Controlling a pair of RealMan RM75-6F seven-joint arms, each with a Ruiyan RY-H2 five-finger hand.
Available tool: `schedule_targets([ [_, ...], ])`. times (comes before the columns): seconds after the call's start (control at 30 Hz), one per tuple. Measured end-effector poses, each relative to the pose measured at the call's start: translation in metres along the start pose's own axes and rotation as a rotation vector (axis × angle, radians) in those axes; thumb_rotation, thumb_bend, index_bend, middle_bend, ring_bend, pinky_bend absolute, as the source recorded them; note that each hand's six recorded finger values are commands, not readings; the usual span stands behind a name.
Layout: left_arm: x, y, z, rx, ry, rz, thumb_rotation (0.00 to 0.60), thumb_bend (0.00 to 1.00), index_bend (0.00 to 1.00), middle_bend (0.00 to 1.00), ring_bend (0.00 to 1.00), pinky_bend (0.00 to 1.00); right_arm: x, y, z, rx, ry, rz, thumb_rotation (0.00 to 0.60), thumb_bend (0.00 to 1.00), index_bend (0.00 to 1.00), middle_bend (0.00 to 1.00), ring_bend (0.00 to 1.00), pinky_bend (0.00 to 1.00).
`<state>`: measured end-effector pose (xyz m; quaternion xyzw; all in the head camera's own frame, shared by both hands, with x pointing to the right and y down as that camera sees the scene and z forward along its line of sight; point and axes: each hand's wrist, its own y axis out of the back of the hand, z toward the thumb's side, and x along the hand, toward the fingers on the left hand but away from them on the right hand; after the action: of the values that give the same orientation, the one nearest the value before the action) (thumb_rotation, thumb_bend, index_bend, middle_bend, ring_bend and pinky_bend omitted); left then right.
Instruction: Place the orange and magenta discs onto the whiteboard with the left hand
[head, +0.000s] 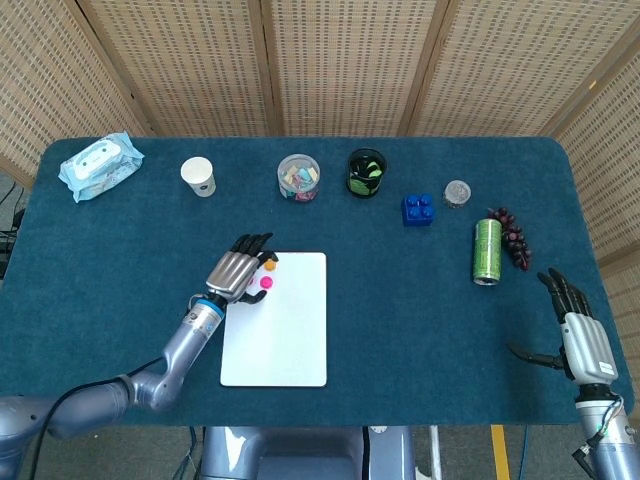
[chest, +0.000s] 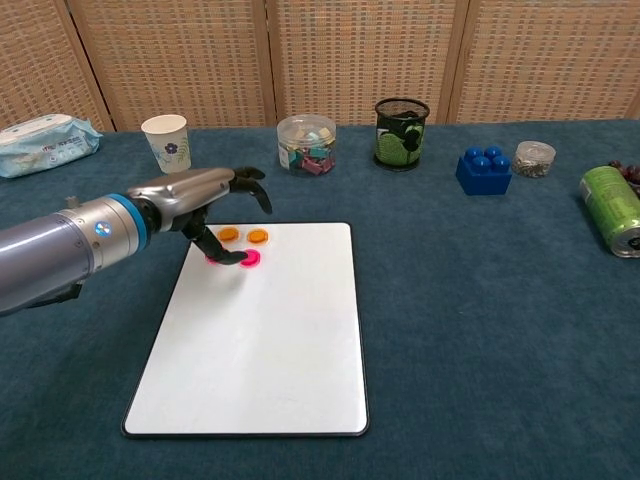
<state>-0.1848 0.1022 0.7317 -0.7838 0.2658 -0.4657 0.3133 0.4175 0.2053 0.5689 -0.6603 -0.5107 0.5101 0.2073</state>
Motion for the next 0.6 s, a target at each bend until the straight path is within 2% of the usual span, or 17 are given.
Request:
schedule_targets([
  [0.17,-0.018,0.032,0.008,-0.009,-0.056,0.085,0.600,0.30,0.16,0.00,0.00,0.00,0.000,0.000,0.000,-0.002,-0.001,0.000,0.600,0.13,0.00,0.00,0.00,0.00],
  [0.3,-0.038,0.058,0.000,0.010,-0.067,0.161,0.600,0.26,0.02,0.00,0.00,0.00,0.000,0.000,0.000,0.002,0.001,-0.001,0.600,0.13,0.00,0.00,0.00,0.00],
  [0.43,-0.072,0.080,-0.035,0.060,0.001,0.241,0.600,0.14,0.00,0.00,0.00,0.00,0.000,0.000,0.001,0.008,0.002,-0.005,0.600,0.13,0.00,0.00,0.00,0.00],
  [0.6,-0.128,0.090,-0.087,0.091,0.126,0.317,0.600,0.08,0.00,0.00,0.00,0.00,0.001,0.000,0.002,0.022,0.004,-0.014,0.600,0.13,0.00,0.00,0.00,0.00],
])
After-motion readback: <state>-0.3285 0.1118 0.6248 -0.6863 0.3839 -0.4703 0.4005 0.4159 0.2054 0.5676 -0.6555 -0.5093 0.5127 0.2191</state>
